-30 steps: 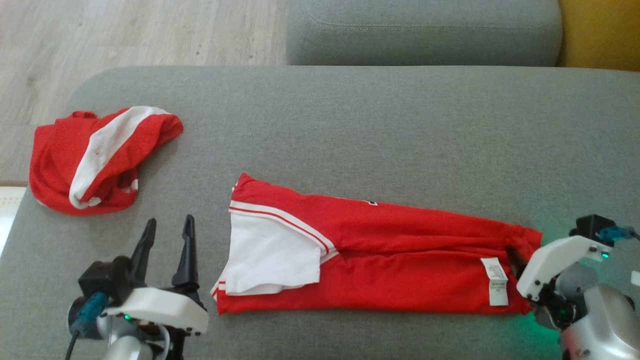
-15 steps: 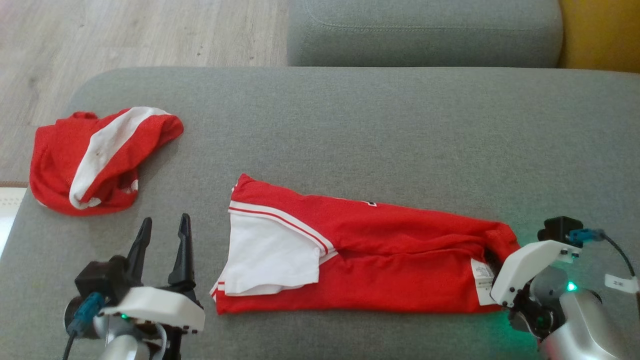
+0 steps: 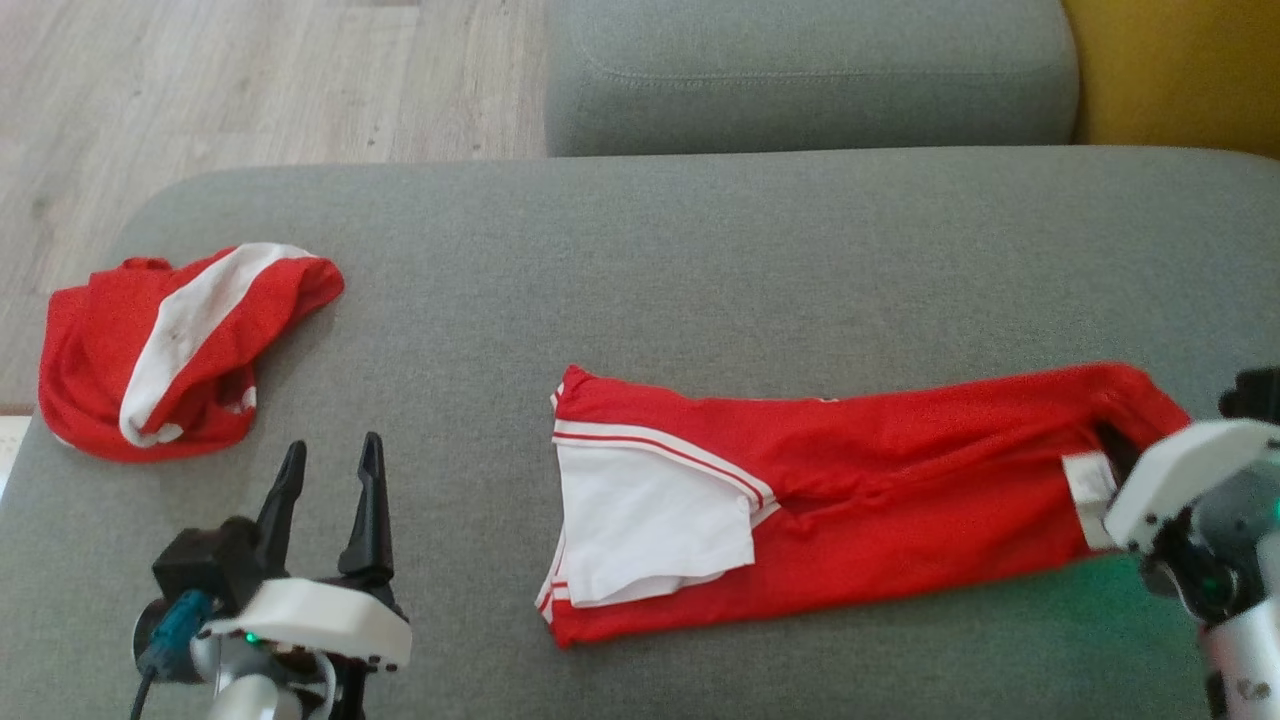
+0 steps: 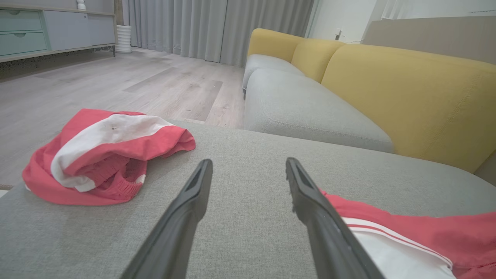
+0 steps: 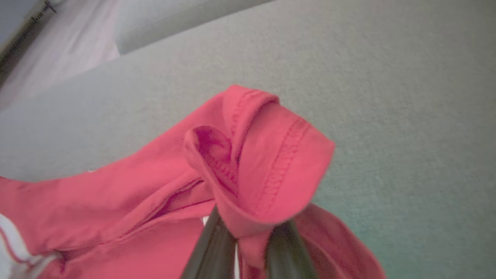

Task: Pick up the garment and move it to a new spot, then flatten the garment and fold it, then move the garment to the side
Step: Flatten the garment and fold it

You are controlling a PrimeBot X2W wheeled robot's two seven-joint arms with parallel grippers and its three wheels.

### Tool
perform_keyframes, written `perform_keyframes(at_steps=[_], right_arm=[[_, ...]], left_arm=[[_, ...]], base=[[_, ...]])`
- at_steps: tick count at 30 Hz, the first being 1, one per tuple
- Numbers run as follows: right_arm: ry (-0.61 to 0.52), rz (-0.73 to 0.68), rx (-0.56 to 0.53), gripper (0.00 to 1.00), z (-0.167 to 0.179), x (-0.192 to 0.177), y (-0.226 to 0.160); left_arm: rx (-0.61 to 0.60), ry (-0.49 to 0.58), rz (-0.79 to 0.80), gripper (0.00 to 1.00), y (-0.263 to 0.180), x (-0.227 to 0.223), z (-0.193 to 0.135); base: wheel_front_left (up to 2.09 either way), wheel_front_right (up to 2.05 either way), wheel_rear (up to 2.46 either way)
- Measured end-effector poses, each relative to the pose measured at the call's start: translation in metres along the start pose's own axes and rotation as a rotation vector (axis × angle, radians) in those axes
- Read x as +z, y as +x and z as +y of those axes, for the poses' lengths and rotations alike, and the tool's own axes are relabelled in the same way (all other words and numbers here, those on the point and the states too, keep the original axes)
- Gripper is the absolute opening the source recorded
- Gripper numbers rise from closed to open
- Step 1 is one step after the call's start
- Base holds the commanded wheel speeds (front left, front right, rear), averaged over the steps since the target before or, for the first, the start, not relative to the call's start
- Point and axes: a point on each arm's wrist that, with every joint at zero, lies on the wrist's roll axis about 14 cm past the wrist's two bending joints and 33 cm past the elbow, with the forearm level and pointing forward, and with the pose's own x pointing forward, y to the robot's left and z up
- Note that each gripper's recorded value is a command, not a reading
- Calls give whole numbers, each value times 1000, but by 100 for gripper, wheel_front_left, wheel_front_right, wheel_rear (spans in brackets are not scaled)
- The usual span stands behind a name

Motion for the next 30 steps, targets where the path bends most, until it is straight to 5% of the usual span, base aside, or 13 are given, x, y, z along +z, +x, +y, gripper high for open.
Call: perform_keyframes(at_steps=[8,13,24,30], right_arm=[[163,-88,375,0,119,44,-18],[238,1,595,0,189,32,-30],[349,290,800,0,283,-46,-24],[339,316,835,0,321,-48,-12]], left_arm=[[25,-1,-1,100,-11,-1,9],[78,-3,-2,100,-23,-1,25],[207,-1,28,100,-57,-12,62],[259,-1,47,100,-65,-17,75]], base=[[0,0,0],[0,0,0],[0,0,0],[0,0,0]])
